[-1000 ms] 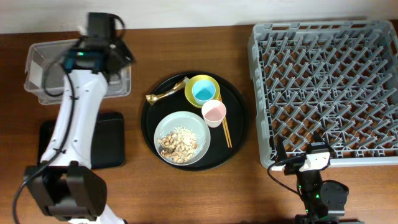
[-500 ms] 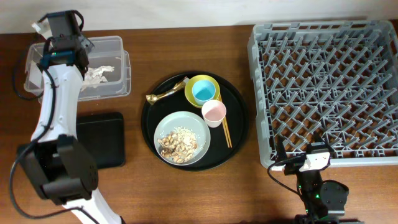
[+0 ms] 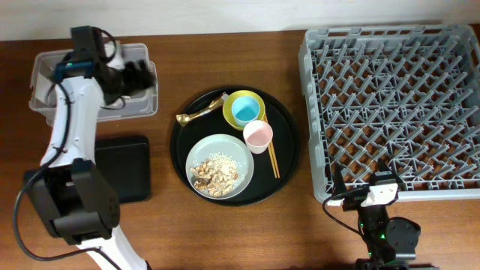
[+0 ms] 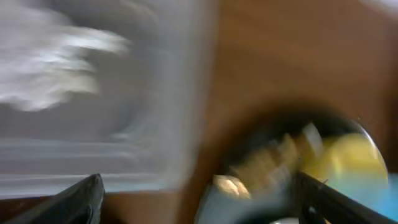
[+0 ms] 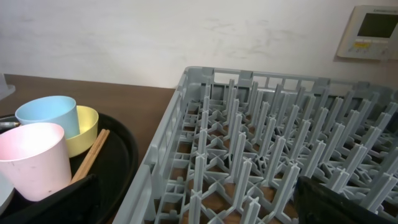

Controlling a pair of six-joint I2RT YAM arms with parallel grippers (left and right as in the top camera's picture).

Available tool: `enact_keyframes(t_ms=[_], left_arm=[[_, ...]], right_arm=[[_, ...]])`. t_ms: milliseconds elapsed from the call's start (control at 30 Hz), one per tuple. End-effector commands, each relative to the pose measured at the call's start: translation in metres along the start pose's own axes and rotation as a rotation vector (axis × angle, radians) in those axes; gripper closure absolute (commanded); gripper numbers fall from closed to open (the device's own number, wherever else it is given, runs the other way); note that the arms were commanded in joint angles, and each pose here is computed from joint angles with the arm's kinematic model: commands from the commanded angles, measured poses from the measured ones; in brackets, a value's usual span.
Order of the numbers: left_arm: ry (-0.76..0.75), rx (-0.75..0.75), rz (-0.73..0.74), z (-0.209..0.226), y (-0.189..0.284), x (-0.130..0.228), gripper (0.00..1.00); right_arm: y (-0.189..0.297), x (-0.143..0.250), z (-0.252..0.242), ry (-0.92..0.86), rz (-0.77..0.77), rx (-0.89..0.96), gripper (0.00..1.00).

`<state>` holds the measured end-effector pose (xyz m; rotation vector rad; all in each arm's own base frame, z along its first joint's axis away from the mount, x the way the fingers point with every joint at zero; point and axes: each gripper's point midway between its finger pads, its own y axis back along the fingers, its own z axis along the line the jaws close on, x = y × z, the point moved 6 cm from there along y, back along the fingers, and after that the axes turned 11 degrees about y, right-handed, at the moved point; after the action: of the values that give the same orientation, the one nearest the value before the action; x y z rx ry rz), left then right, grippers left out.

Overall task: Sort waste into correct bins and load items into the dishwasher rack
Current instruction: 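Reach back to the tray and grasp the gold wrapper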

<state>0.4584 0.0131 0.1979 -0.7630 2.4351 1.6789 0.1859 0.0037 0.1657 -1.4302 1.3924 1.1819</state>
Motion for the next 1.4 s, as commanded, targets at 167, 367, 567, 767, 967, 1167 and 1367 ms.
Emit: enact_keyframes(t_ms=[167, 367, 567, 767, 967, 1167, 1367], left_arm=[[-0.625, -0.123, 0.069, -0.077, -0.017, 0.044, 0.11], [-0.831, -0.277, 0.142, -0.09, -0.049, 0.066, 0.11], [-0.86, -0.401, 0.195, -0.071, -0.078, 0.068, 0.27], [-0.889, -0.362, 0.258, -0.066, -0.1, 0.077, 0.31], [-0.932, -0.271, 0.318, -0.069, -0.117, 0.09, 0.27], [-0.967, -0.266, 0.33, -0.068, -0.118, 0.091, 0.27], [-0.991, -0.242, 0.317, -0.071, -0.12, 0.09, 0.26]], right_arm=[[0.0, 0.003, 0.001, 0.007, 0.002, -0.002, 0.02], [0.0, 0.003, 0.001, 0.007, 0.002, -0.002, 0.02], [0.0, 0.003, 0.001, 0.007, 0.002, -0.002, 0.02], [0.0, 0.003, 0.001, 0.007, 0.002, -0.002, 0.02], [0.0, 0.003, 0.001, 0.007, 0.002, -0.002, 0.02], [0.0, 0.003, 0.001, 0.007, 0.002, -0.002, 0.02], [0.0, 0.003, 0.001, 0.007, 0.002, -0.002, 0.02]])
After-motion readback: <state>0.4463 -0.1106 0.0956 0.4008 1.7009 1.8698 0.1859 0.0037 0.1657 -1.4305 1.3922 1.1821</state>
